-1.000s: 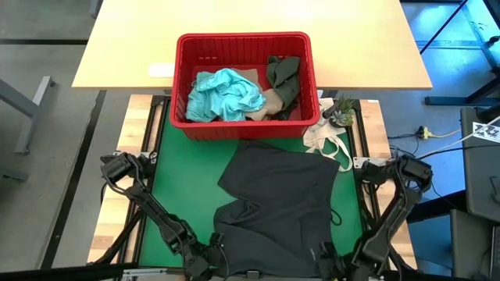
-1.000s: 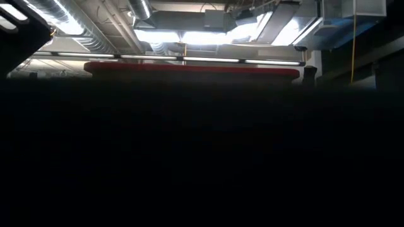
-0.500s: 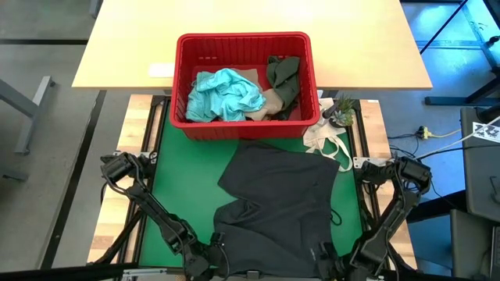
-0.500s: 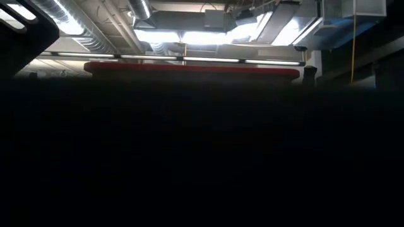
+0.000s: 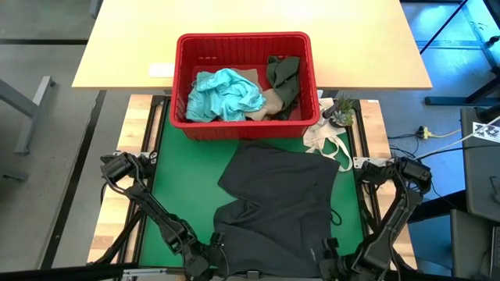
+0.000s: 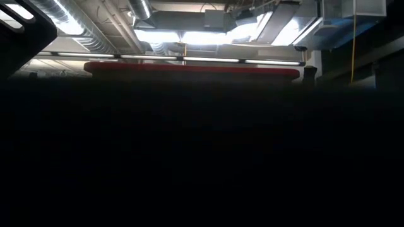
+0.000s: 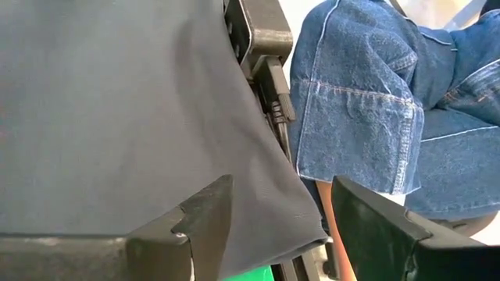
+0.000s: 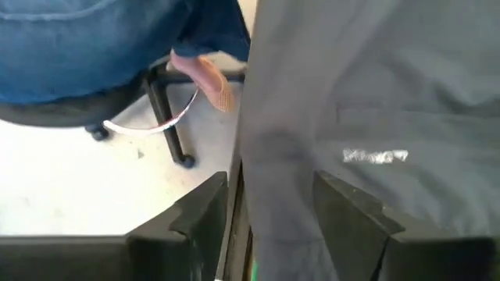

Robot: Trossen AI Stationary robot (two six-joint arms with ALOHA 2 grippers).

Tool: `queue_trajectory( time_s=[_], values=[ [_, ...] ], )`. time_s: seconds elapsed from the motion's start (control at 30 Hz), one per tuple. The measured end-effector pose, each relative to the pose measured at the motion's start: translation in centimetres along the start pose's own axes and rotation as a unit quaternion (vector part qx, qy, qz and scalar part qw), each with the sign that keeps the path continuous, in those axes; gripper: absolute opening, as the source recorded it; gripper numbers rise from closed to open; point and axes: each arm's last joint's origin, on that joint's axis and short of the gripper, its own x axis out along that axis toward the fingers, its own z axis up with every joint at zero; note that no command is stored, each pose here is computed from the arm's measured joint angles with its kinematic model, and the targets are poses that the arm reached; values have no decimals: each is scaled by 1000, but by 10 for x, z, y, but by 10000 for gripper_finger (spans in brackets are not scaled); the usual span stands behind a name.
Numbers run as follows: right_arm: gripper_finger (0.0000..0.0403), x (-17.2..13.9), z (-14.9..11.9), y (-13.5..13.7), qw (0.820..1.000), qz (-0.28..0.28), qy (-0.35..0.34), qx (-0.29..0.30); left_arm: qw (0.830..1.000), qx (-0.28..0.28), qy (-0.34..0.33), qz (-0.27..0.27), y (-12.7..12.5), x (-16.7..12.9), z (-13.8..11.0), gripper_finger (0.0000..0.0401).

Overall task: Fold Laundry from Bin
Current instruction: Fold the black shorts from the red laundry bin

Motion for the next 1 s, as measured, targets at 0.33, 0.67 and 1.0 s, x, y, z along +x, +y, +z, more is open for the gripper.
queue_trajectory(
  time_s=[0.33, 0.67, 1.0],
  values=[
    [191, 33, -10, 0, 998, -21, 55, -21, 1000, 0, -4, 6, 1, 0, 0, 210],
    [191, 49, -15, -1, 996, -36, 74, -23, 1000, -3, -10, -12, -2, 0, 2, 210],
    [191, 50, -15, -1, 996, -35, 76, -22, 999, -9, -33, -31, -5, -1, 7, 210]
  ],
)
